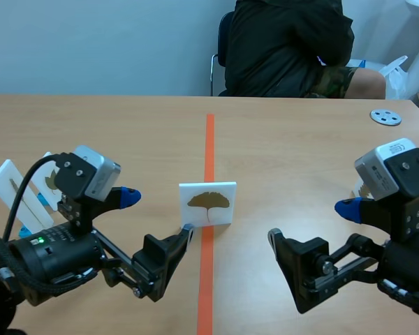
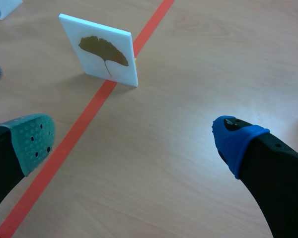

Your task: Sort the leaf by its shape. The table is split by an orange tape line. A compound leaf with several leaflets goes to the left side, a simple leaf with one blade goes to the right side. Return to the home posture when a red brick is placed on the table.

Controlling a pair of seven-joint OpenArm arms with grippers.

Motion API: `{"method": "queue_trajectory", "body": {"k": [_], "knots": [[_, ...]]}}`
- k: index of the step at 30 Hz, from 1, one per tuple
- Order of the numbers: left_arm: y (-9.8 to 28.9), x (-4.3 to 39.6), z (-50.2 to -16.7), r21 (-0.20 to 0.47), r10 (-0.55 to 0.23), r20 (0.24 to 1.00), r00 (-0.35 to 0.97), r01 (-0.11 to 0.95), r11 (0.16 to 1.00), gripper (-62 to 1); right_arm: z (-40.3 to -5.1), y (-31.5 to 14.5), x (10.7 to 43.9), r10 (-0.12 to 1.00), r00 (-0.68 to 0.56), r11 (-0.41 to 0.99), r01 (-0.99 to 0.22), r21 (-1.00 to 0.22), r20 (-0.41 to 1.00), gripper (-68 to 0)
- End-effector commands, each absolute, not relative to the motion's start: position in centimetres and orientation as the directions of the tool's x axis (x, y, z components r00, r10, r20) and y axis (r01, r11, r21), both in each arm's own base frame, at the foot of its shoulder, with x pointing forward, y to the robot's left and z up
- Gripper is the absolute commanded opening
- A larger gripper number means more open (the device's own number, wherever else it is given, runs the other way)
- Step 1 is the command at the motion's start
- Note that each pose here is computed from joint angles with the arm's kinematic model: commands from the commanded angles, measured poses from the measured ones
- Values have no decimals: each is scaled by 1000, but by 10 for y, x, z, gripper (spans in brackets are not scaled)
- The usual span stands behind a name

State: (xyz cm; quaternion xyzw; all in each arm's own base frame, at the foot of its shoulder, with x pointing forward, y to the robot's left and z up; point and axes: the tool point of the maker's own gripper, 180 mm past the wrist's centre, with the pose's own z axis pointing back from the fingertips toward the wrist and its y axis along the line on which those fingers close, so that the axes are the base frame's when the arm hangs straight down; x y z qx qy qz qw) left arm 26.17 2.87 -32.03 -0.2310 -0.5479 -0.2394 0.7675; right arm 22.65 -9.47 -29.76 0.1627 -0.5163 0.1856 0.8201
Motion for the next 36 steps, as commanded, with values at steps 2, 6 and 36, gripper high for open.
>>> {"method": "queue_trajectory", "body": {"k": [2,6,36], "knots": [[23,277,-314,-92,-75,967,245,605,791,14,-284,-96,234,154,346,874,-484,36,926,4],[21,292,-325,-79,-78,969,235,592,802,14,-285,-96,234,156,346,874,-485,34,925,4],[-9,346,-372,29,-170,969,181,599,800,-14,-286,-97,233,177,344,873,-488,15,922,4]]}}
